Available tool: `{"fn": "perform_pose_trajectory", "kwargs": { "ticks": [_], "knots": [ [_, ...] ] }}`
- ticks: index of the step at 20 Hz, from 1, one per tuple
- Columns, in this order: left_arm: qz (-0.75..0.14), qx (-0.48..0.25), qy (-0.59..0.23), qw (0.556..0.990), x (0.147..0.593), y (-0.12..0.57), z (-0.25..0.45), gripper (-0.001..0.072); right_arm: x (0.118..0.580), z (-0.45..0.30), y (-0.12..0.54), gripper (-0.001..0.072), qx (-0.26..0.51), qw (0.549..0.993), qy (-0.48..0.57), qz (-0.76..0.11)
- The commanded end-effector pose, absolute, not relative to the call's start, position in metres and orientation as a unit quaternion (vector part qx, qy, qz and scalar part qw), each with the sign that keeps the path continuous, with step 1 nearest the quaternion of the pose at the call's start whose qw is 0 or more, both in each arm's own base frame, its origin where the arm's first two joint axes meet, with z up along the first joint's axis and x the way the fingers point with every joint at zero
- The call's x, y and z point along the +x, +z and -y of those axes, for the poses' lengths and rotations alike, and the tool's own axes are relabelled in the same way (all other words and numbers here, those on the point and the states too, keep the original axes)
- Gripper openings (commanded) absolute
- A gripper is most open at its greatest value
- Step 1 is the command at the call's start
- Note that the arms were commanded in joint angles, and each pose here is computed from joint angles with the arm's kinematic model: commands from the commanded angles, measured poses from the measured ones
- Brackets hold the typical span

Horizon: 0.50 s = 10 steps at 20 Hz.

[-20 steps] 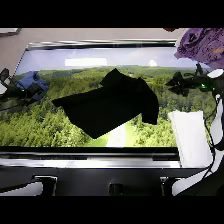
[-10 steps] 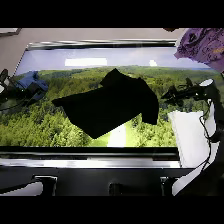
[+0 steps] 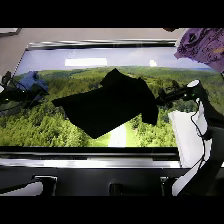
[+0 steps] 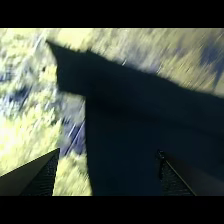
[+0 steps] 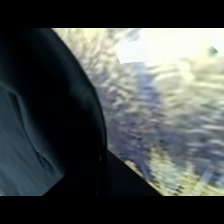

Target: Fold the clothes and pants, and hang the long-sleeved shirts on hangers.

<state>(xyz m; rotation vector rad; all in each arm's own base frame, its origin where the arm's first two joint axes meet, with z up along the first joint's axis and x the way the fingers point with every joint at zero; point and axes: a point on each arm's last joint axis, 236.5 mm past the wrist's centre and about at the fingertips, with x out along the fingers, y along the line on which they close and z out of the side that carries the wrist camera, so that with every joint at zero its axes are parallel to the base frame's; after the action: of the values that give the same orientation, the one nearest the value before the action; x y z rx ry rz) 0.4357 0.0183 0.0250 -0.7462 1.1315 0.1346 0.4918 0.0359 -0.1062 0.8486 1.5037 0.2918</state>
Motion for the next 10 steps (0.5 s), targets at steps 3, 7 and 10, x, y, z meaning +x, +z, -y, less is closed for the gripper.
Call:
{"fn": "perform_pose_trajectory", "kwargs": {
  "ticks": [3,7,10],
  "knots": [
    [-0.604,-0.354,0.010,0.714,0.364,-0.026,0.031,0.0678,0.492,-0.047,-0.088,0.0025,0.376,0.639,0.152,-0.654],
    [-0.619,-0.404,-0.039,0.673,0.313,-0.053,0.098,0.0677,0.494,-0.047,-0.071,0.0025,0.379,0.647,0.147,-0.645],
    [-0.639,-0.393,-0.064,0.658,0.292,-0.067,0.133,0.0678,0.495,-0.047,-0.063,0.0025,0.392,0.643,0.133,-0.644]
  ]
}}
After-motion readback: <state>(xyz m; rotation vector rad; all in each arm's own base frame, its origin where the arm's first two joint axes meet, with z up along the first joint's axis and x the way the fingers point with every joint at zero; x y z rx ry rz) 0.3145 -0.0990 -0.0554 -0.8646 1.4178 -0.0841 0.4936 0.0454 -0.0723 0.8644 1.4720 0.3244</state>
